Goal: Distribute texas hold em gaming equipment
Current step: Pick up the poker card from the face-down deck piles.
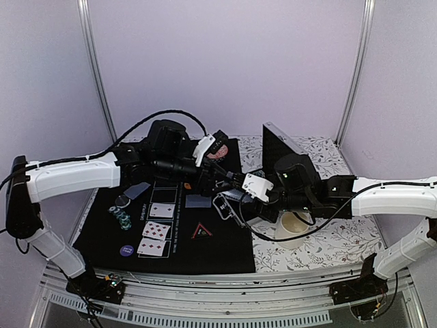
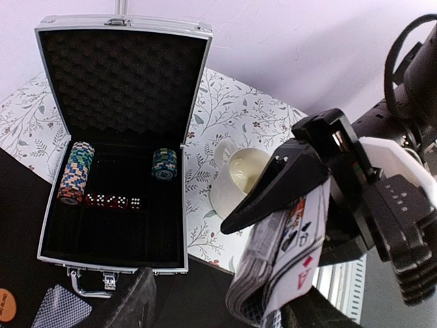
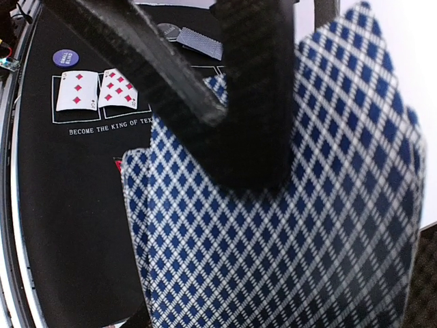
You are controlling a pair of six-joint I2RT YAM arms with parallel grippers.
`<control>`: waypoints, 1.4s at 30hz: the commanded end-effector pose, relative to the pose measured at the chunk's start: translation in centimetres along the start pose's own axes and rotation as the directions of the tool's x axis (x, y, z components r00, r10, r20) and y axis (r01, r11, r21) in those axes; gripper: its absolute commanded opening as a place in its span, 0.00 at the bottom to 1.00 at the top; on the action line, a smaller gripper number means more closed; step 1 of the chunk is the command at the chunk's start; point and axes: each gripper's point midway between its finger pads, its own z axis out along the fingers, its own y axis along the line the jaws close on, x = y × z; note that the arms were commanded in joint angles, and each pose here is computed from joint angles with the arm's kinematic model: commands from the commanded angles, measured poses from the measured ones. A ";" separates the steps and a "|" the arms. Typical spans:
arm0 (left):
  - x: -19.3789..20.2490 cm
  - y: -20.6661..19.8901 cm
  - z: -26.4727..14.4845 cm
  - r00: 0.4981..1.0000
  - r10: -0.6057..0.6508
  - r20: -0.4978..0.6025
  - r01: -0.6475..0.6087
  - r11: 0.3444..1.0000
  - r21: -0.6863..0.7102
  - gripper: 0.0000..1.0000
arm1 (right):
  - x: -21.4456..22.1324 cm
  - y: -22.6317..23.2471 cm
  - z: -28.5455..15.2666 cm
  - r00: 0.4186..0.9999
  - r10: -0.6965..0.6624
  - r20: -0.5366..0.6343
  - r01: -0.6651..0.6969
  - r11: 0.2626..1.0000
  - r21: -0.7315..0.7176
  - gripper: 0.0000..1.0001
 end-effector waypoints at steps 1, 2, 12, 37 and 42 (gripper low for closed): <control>-1.0 -1.1 -1.5 0.999 0.027 0.039 -0.028 0.999 0.026 0.66 | -1.8 -0.3 -0.7 0.998 0.001 0.059 -0.001 1.000 0.008 0.41; -1.2 -1.2 -1.7 0.998 0.031 0.047 -0.032 0.999 0.028 0.66 | -1.7 -0.3 -0.7 0.998 0.001 0.059 -0.001 1.000 0.008 0.41; -1.2 -1.4 -2.0 0.998 0.027 0.049 -0.029 0.999 0.031 0.31 | -1.8 -0.4 -0.6 0.998 0.001 0.061 -0.002 1.000 0.010 0.41; -1.0 -2.4 -3.1 0.998 0.053 0.034 -0.055 0.997 0.062 0.00 | -1.5 -0.4 -0.6 0.999 -0.003 0.050 0.002 1.000 0.017 0.41; -0.5 -2.4 -2.5 0.999 0.036 0.014 -0.037 0.996 0.076 0.04 | -1.6 -0.5 -0.7 0.999 -0.004 0.053 0.003 1.000 0.020 0.41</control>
